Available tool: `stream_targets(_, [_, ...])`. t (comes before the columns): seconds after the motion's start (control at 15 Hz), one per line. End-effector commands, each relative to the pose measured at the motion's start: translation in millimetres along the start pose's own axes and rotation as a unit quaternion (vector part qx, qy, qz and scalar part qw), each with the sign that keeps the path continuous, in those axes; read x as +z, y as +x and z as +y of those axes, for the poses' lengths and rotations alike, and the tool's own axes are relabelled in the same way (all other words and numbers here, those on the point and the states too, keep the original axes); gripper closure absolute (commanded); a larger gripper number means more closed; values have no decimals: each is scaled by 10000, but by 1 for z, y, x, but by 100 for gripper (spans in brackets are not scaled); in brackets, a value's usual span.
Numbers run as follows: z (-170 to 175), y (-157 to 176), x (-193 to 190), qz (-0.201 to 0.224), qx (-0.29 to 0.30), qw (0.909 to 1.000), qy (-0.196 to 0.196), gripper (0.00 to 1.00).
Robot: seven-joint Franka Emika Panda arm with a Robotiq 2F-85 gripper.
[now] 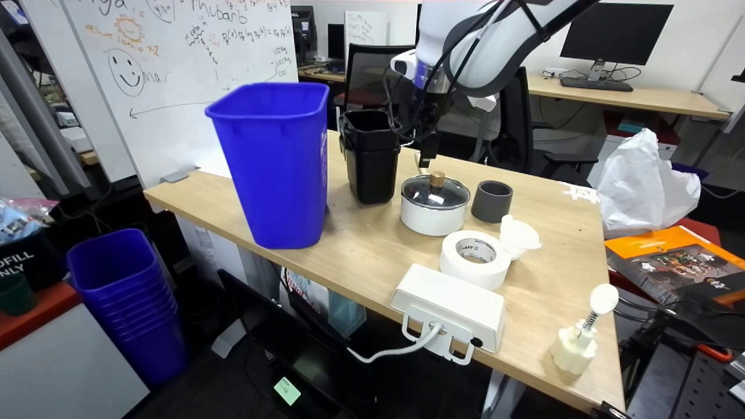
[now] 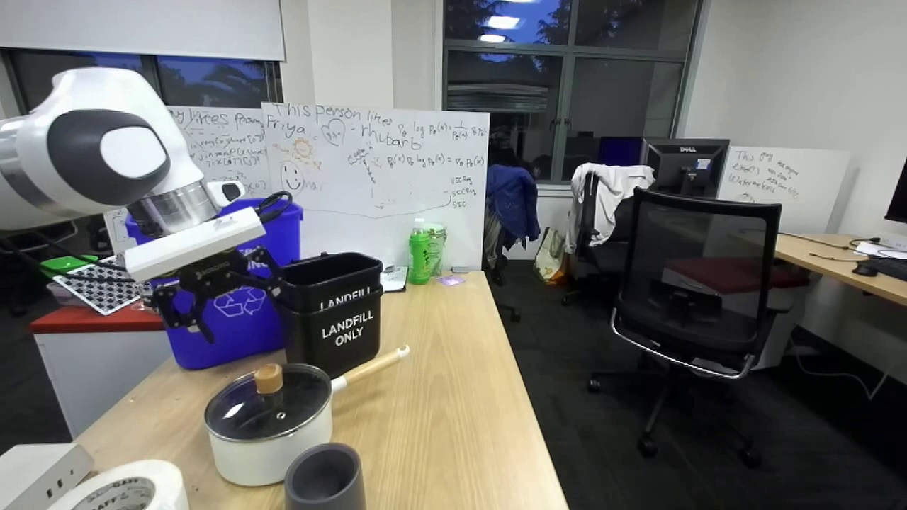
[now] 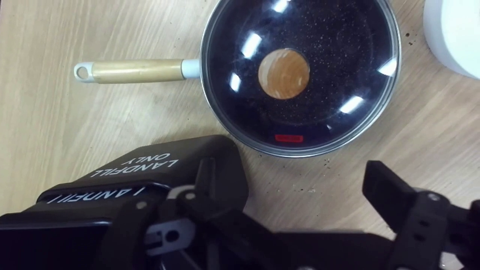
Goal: Pick up the lid and put it on the pot
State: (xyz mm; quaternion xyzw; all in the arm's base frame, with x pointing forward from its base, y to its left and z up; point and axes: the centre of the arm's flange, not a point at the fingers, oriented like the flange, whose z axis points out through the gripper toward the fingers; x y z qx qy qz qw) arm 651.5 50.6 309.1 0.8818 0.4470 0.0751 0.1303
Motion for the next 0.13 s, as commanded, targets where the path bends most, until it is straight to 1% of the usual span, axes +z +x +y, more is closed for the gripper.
stream_targets(0.0, [0, 0, 1, -6, -4, 10000, 7, 0])
stream_targets(0.07, [0, -1, 2, -10, -7, 10000, 11, 0])
